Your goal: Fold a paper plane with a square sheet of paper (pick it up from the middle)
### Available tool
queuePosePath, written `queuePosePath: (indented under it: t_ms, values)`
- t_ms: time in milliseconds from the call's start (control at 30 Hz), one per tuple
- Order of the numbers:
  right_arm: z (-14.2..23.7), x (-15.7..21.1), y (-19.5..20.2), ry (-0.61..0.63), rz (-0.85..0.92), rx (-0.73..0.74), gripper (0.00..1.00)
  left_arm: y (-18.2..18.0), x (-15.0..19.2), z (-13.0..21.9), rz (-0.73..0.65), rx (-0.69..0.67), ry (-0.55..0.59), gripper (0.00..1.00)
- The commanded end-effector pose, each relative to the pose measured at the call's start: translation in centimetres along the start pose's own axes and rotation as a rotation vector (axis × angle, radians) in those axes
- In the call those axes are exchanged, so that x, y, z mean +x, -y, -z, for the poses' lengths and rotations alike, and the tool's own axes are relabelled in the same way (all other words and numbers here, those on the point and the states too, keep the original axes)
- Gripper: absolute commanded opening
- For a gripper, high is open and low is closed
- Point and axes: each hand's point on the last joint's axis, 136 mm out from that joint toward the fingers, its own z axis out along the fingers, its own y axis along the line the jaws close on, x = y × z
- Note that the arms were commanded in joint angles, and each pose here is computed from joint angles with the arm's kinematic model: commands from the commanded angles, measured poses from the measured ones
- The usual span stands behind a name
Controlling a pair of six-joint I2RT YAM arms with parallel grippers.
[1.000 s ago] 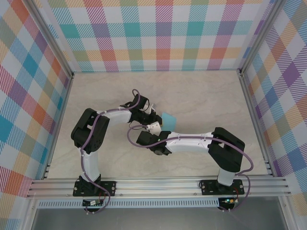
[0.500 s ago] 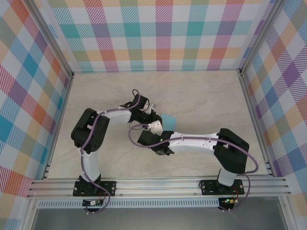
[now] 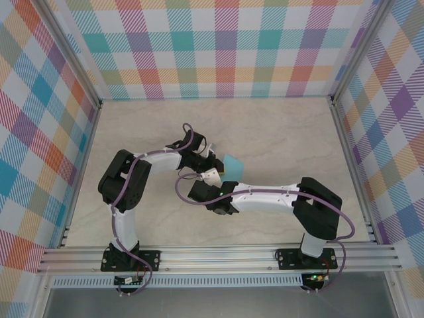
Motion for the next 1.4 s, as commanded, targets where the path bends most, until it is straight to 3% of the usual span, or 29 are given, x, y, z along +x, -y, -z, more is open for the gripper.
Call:
queuePosePath:
  t_ms: [0,167,467,733,1367]
  values:
    - [-0.4,-0.1,-0.9,-0.013,0.017,-0.003,0.68,1.8,-0.4,1.2,-0.012,0.038,0.004,0.17]
    - [-0.6,-0.2,-0.4,-0.011,0.02,0.051,0.66,1.8,-0.3,1.3,-0.013,0.038,0.001,0.17]
    - [0.4,-0.2,1.1,0.019,0.018,0.125,0.43,1.8,-0.3,1.3,-0.013,0.034,0.003,0.17]
    - [1.2,-0.6,1.1,0.047,0.014,0.092,0.29,1.6,-0.3,1.3,-0.01,0.028,0.003,0.17]
    - [0.3,0.2,0.7,-0.012,-0.019,0.002,0.1,1.5,-0.4,1.4,-0.006,0.018,0.005,0.18]
